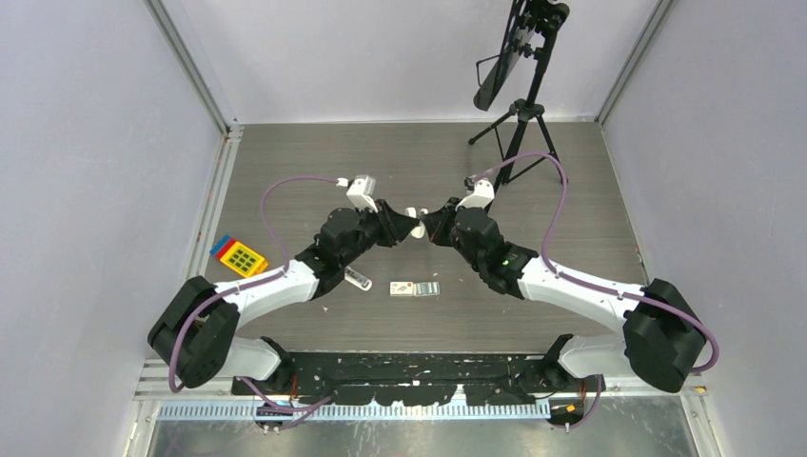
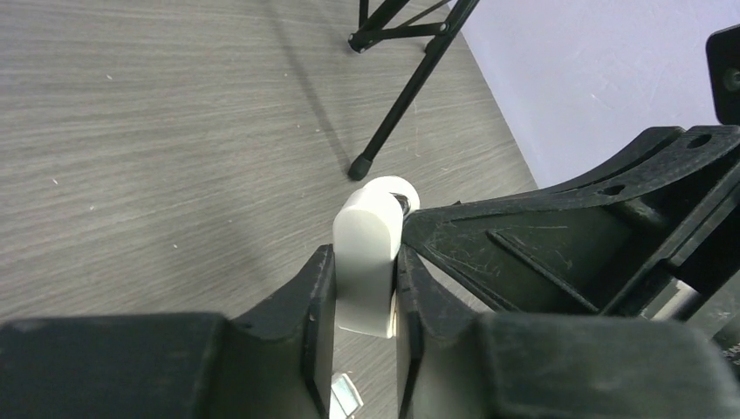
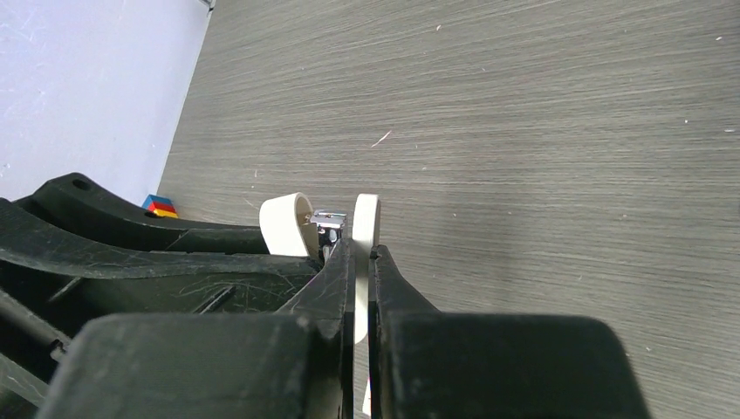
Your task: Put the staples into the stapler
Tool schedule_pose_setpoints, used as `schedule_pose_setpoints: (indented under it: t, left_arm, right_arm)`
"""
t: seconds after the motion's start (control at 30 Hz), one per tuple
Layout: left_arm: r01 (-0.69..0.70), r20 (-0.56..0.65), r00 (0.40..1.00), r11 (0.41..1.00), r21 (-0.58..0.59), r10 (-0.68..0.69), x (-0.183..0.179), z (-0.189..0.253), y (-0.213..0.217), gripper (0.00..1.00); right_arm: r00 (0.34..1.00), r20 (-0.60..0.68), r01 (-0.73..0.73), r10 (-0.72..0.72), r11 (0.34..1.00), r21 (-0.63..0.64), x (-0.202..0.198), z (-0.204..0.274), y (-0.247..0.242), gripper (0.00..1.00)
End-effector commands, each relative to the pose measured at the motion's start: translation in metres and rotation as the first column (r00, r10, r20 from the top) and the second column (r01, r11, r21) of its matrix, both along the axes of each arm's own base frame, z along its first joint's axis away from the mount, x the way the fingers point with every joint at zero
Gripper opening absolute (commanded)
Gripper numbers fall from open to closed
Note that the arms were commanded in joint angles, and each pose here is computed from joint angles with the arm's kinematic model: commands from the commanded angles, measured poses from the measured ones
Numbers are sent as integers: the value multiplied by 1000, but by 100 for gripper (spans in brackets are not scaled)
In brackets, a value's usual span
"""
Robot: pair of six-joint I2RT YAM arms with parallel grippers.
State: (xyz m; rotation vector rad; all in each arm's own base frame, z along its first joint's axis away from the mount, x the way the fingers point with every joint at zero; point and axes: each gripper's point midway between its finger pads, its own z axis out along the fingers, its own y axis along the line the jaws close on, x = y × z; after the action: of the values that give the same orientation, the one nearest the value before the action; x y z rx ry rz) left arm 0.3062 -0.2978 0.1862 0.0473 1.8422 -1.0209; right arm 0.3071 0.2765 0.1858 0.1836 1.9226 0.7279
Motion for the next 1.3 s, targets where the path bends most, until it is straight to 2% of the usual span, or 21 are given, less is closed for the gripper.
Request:
schedule_pose_setpoints:
  t: [0.0,0.07,0.13,0.23,0.27,0.33,0.5,0.57,0.67,0.73,0.8,0.87,1.0,1.17,1.27]
  left_arm:
    - [-9,128,992,999,-42,14,10,38,-4,0]
    - [6,153,988,1000,-20,-2,8,39,-4,0]
    - [25,186,982,1000,7,-26,5,41,-3,0]
    - [71,254,963,994,84,-90,-3,43,-2,0]
    - [89,274,955,990,114,-117,-6,44,-2,0]
    - [136,311,932,974,182,-188,-14,44,-2,0]
    - [320,333,841,889,328,-426,-46,44,-11,0]
    - [400,332,781,832,384,-529,-63,42,-12,0]
    - [494,334,688,753,436,-645,-88,42,-12,0]
    - [537,335,627,702,468,-703,-101,41,-10,0]
    - [585,326,564,646,490,-759,-114,39,-9,0]
    - [627,319,502,593,506,-804,-127,41,-8,0]
    - [674,292,433,521,523,-853,-142,42,-4,0]
    - [698,310,388,497,516,-868,-151,54,-4,0]
    - [699,316,381,495,516,-869,-152,56,-4,0]
  right_arm:
    - [996,84,-22,16,997,73,1,24,6,0]
    - [993,107,-48,40,997,67,-2,27,7,2]
    - [987,139,-94,86,994,53,-8,29,9,8]
    - [965,213,-159,151,987,25,-18,44,8,27]
    - [954,245,-177,174,984,-8,-21,47,7,40]
    - [937,287,-191,201,980,-61,-26,50,1,58]
    - [885,368,-217,284,952,-214,-42,49,-19,70]
    - [811,409,-304,418,899,-316,-62,49,-18,73]
    - [622,415,-467,664,740,-485,-104,44,-12,73]
    - [557,405,-497,725,682,-536,-122,51,-19,73]
    - [521,386,-519,761,641,-565,-133,53,-24,73]
    - [473,329,-562,818,567,-602,-147,44,-27,73]
    - [419,301,-609,857,511,-607,-157,45,-22,72]
    - [380,231,-667,896,439,-602,-155,34,-8,67]
    - [369,238,-674,898,435,-597,-151,35,0,65]
